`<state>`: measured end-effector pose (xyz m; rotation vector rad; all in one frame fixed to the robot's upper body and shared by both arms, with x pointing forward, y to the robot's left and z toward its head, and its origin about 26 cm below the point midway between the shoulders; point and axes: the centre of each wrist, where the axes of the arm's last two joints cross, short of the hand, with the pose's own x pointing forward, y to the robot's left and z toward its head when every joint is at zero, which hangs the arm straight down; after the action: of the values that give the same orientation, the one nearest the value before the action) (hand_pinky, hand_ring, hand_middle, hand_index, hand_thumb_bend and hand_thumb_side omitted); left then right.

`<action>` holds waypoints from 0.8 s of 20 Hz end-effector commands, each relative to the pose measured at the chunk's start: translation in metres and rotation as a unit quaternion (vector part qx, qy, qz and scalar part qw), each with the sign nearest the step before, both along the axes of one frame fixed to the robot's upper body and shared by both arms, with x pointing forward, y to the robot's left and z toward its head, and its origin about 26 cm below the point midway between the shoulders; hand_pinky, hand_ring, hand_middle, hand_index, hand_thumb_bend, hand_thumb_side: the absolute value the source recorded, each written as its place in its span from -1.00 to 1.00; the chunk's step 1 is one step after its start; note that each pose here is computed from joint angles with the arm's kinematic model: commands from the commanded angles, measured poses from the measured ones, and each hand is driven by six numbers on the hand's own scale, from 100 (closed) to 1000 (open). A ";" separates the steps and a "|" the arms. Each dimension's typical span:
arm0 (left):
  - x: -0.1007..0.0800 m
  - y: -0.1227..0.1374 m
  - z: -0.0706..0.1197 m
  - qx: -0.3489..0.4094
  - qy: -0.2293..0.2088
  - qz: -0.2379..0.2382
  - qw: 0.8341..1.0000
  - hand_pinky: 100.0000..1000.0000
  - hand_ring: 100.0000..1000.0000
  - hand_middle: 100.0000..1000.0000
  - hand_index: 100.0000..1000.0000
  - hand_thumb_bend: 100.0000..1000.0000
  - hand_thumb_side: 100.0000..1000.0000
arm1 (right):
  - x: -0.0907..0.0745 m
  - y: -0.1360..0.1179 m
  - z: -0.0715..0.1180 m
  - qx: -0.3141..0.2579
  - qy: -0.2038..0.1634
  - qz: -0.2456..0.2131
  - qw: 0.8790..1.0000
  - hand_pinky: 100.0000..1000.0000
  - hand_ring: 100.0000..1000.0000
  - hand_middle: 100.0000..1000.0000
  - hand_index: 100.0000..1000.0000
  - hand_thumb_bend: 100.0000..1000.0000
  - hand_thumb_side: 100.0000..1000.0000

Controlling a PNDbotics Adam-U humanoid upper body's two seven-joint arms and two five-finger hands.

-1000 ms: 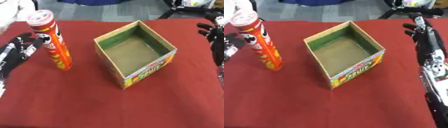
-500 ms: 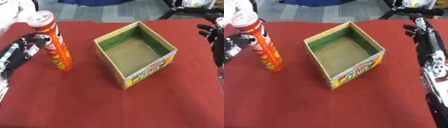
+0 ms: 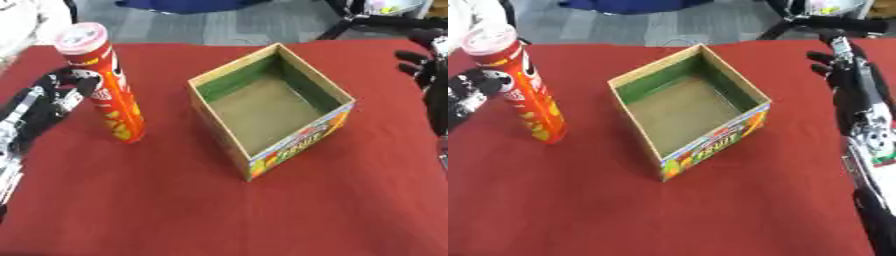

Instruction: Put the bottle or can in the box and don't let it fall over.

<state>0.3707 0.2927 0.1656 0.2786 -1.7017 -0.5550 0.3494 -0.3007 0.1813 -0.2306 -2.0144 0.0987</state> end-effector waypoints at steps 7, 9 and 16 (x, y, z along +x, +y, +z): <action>0.007 -0.003 0.013 0.013 -0.018 -0.001 1.000 1.00 0.68 0.64 0.92 0.11 0.36 | 0.001 0.000 0.011 -0.007 -0.014 0.007 1.000 0.78 0.68 0.84 0.74 -1.00 0.78; 0.008 -0.004 0.014 0.014 -0.020 -0.005 1.000 1.00 0.68 0.63 0.92 0.11 0.36 | 0.001 0.000 0.011 -0.007 -0.014 0.007 1.000 0.78 0.68 0.84 0.74 -1.00 0.78; 0.012 -0.007 0.014 0.016 -0.018 -0.002 1.000 1.00 0.67 0.62 0.88 0.11 0.34 | 0.001 -0.001 0.011 -0.006 -0.013 0.007 1.000 0.78 0.67 0.84 0.74 -1.00 0.79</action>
<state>0.3819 0.2841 0.1693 0.2835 -1.7099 -0.5724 0.3502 -0.2988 0.1825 -0.2192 -2.0185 0.1087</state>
